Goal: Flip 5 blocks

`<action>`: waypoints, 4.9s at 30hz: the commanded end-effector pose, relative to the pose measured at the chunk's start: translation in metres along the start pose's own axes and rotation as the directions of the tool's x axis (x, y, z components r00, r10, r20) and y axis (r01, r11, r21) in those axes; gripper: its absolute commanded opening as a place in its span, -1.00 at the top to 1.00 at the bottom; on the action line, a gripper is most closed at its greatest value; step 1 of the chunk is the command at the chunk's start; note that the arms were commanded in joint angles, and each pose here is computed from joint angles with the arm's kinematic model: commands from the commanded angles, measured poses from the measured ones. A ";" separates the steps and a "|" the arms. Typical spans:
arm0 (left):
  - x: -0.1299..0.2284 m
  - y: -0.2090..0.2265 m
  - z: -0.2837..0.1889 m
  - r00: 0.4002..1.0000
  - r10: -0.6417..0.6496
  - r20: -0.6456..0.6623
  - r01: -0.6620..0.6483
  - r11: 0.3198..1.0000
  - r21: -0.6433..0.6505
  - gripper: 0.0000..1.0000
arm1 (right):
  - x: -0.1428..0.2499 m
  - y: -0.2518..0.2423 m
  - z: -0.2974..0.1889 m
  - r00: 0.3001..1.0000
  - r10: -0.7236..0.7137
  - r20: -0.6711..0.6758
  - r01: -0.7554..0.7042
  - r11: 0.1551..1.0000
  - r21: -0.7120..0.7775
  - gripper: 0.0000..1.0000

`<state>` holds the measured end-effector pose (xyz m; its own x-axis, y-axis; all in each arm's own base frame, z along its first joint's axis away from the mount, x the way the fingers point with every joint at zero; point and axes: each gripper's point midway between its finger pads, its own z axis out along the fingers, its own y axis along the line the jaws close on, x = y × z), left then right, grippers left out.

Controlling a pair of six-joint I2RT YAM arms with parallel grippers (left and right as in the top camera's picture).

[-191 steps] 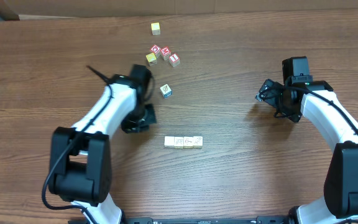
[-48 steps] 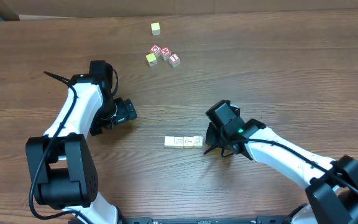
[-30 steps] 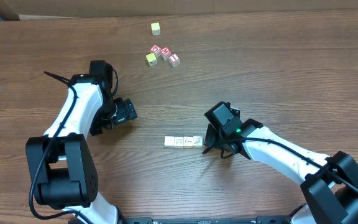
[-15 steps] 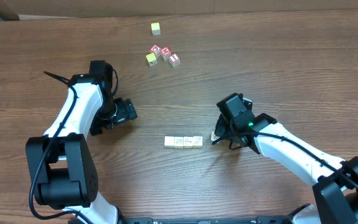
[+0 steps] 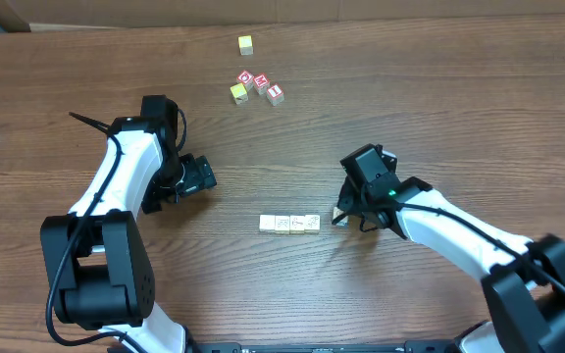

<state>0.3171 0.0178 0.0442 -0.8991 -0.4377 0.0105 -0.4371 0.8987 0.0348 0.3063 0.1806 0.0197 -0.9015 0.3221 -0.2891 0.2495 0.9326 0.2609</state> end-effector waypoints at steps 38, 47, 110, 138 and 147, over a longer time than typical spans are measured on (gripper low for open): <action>-0.006 -0.002 -0.013 0.999 0.009 0.042 -0.010 1.000 0.011 -1.00 | 0.030 0.004 0.004 0.983 -0.003 -0.183 -0.005 0.999 -0.048 0.57; -0.006 -0.002 -0.012 0.999 0.009 0.041 -0.010 1.000 0.011 -1.00 | 0.024 0.010 0.004 0.986 0.000 -0.167 -0.013 0.997 -0.079 0.54; -0.006 -0.002 -0.012 0.999 0.009 0.041 -0.010 1.000 0.011 -1.00 | 0.046 0.017 -0.008 0.981 0.041 -0.190 -0.056 0.996 -0.075 0.92; -0.006 -0.002 -0.012 0.999 0.009 0.041 -0.010 1.000 0.011 -1.00 | 0.092 0.020 -0.017 0.940 0.033 -0.339 -0.052 0.998 -0.046 0.92; -0.006 -0.002 -0.012 0.999 0.009 0.041 -0.010 1.000 0.011 -1.00 | 0.089 0.022 -0.015 0.954 0.036 -0.298 -0.050 0.998 -0.039 0.92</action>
<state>0.3171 0.0178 0.0442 -0.8991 -0.4377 0.0105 -0.4371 0.8987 0.0348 0.2209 0.2275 0.0061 -0.9617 0.2704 0.0450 0.2714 0.9160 0.2954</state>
